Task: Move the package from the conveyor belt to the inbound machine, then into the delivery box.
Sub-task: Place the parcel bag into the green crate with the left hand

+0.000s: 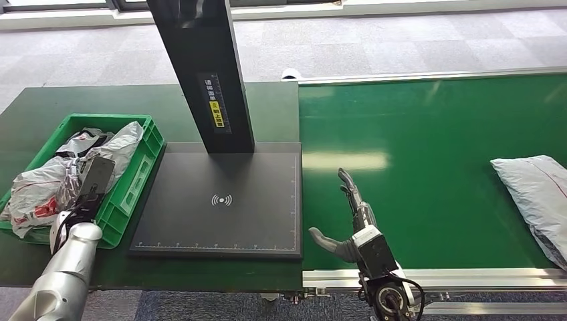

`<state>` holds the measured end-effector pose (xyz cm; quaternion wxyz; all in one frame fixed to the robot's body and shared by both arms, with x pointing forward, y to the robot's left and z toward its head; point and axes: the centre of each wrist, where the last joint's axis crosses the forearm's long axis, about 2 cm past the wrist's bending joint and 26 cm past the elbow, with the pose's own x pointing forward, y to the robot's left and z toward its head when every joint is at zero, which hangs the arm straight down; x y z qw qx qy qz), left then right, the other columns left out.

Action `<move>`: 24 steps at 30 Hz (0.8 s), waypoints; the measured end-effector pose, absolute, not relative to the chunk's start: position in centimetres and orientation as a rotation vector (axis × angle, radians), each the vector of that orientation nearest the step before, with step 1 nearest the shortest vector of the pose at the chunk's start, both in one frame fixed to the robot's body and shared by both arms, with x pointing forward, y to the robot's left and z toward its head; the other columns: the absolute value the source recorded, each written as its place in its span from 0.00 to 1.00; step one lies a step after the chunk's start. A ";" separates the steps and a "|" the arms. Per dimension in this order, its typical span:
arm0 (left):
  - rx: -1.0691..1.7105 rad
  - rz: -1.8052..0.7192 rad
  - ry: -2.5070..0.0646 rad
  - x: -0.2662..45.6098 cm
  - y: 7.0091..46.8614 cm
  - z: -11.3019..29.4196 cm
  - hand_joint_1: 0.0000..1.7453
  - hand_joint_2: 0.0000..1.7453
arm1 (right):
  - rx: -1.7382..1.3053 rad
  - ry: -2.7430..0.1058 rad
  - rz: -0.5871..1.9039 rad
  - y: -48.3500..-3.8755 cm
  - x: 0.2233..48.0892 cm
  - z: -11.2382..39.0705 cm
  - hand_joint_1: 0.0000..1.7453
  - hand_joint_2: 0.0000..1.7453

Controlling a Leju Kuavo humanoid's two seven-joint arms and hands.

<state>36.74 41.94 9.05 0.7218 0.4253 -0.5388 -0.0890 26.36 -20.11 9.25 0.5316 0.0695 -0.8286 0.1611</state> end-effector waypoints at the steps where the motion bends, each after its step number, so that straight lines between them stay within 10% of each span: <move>1: 0.941 -0.189 -1.215 36.7 41.9 9.0 0.00 0.00 | 0.165 -1.976 0.384 -20.1 26.3 9.2 0.00 1.00; 24: 1.682 0.203 -1.987 29.7 40.1 18.2 0.00 0.00 | 0.183 -1.975 0.378 -19.4 26.1 9.3 0.00 1.00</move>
